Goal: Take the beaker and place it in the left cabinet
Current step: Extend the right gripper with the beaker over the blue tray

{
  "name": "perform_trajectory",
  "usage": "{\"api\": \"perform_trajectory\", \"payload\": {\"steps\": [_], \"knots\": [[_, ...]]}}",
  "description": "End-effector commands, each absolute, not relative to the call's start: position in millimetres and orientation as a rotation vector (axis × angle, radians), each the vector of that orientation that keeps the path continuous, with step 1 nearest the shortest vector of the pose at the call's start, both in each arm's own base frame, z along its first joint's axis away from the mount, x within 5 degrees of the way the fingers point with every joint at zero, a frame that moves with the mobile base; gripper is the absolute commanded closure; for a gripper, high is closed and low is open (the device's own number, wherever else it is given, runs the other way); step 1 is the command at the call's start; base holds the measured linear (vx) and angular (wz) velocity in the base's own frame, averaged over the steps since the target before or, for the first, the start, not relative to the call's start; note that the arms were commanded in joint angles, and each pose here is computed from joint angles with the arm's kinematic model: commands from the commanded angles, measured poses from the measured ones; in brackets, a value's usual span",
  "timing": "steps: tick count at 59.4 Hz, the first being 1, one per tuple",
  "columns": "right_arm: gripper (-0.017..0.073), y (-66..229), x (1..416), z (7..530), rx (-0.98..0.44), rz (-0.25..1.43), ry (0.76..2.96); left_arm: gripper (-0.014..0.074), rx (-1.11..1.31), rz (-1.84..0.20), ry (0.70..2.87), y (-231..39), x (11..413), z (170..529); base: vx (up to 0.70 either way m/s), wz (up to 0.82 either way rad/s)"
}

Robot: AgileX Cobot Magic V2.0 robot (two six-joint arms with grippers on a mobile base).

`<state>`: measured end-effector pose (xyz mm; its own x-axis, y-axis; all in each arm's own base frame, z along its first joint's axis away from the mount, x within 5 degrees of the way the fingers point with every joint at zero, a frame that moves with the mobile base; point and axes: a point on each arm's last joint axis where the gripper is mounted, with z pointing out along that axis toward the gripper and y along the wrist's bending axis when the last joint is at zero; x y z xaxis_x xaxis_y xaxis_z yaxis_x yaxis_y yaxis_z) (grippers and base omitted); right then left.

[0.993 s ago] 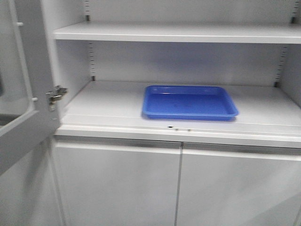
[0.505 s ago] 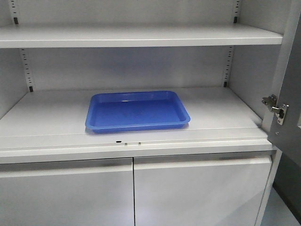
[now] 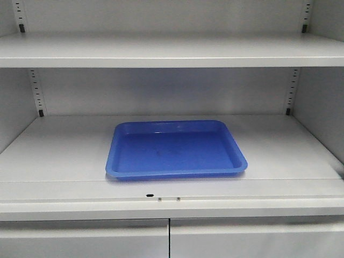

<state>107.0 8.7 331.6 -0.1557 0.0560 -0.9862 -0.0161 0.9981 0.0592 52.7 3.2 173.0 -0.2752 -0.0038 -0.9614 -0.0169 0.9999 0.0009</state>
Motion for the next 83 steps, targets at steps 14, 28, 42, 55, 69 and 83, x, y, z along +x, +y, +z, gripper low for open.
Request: {"api": "perform_trajectory", "payload": {"steps": [14, 28, 42, 55, 69, 83], "knots": [[0.0563, 11.8, 107.8, 344.9, -0.024, 0.068, 1.659, 0.059, -0.002, -0.004, 1.75, 1.8, 53.4, 185.3, 0.28, 0.12], [0.0563, 11.8, 107.8, 344.9, -0.024, 0.068, 1.659, 0.059, -0.002, -0.004, 1.75, 1.8, 53.4, 185.3, 0.23, 0.06], [0.0563, 11.8, 107.8, 344.9, -0.024, 0.068, 1.659, 0.059, -0.002, -0.004, 1.75, 1.8, 53.4, 185.3, 0.14, -0.02], [0.0563, 11.8, 107.8, 344.9, -0.024, 0.068, 1.659, 0.059, -0.002, -0.004, 1.75, 1.8, 53.4, 185.3, 0.07, 0.01], [0.0563, 12.2, 107.9, 345.4, -0.031, 0.068, 1.653, 0.059, -0.002, -0.004, 1.75, 1.8, 53.4, 185.3, 0.02, 0.0], [0.0563, 12.1, 109.0, 348.2, -0.092, 0.002, 1.619, 0.059, -0.002, -0.004, 1.75, 1.8, 53.4, 185.3, 0.0, 0.0]]}}
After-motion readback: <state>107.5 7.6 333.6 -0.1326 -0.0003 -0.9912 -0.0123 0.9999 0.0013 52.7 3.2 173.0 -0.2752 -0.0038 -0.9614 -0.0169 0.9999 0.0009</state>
